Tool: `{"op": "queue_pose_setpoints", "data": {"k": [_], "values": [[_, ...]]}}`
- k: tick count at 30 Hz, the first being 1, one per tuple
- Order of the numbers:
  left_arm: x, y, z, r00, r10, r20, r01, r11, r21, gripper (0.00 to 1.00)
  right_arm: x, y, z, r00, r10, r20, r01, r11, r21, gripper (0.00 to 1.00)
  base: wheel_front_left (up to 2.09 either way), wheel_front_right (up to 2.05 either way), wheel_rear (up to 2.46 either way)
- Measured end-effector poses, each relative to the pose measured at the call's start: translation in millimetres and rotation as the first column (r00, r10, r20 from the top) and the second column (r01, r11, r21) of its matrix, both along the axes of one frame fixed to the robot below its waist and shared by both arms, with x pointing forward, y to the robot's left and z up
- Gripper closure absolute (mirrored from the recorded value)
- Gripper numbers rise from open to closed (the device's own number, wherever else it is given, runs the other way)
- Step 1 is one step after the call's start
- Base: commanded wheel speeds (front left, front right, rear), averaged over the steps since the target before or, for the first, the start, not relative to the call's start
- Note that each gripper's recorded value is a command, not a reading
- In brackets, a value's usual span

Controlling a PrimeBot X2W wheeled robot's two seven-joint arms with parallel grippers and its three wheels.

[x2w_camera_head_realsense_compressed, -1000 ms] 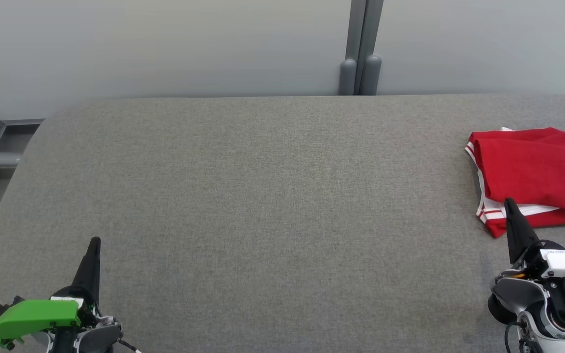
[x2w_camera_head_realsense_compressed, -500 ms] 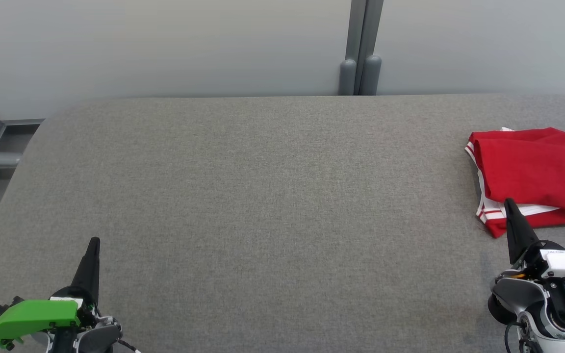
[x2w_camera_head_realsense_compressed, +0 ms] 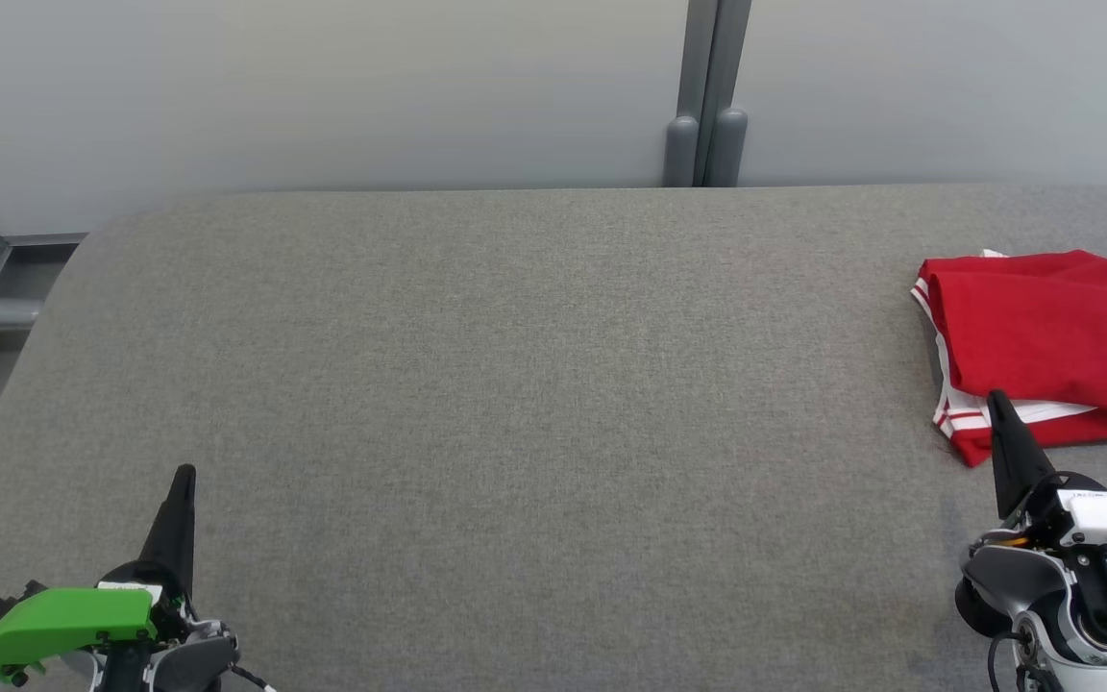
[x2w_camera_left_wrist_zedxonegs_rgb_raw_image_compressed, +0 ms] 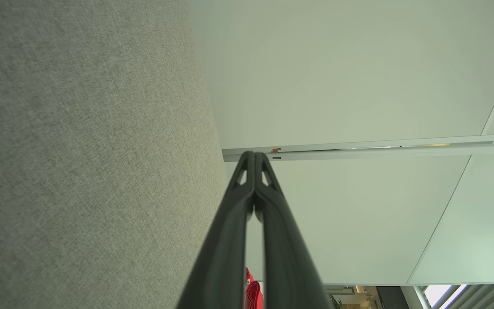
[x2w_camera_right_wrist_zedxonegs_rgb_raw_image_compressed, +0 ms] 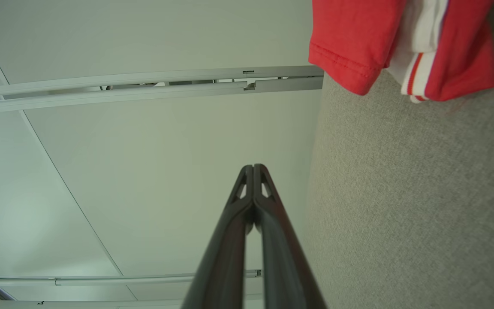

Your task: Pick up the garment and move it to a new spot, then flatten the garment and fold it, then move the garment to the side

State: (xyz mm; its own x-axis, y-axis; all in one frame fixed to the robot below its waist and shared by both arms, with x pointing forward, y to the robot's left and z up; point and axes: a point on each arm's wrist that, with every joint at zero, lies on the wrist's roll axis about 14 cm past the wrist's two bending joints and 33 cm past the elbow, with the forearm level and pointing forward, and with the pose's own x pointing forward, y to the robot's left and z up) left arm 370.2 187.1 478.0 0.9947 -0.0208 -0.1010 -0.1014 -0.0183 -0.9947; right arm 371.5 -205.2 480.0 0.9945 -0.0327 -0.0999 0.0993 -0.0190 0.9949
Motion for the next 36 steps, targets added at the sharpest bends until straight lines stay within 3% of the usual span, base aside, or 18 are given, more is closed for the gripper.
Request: {"op": "queue_pose_setpoints", "data": {"k": [36], "values": [[0.0,0.6,-0.3,1.000,0.002,-0.001,-0.002,1.000,0.000,1.00,-0.1,-0.4,-0.4,1.000,-0.002,-0.001,0.002,1.000,0.002,1.00,0.00,0.00,0.00]]}}
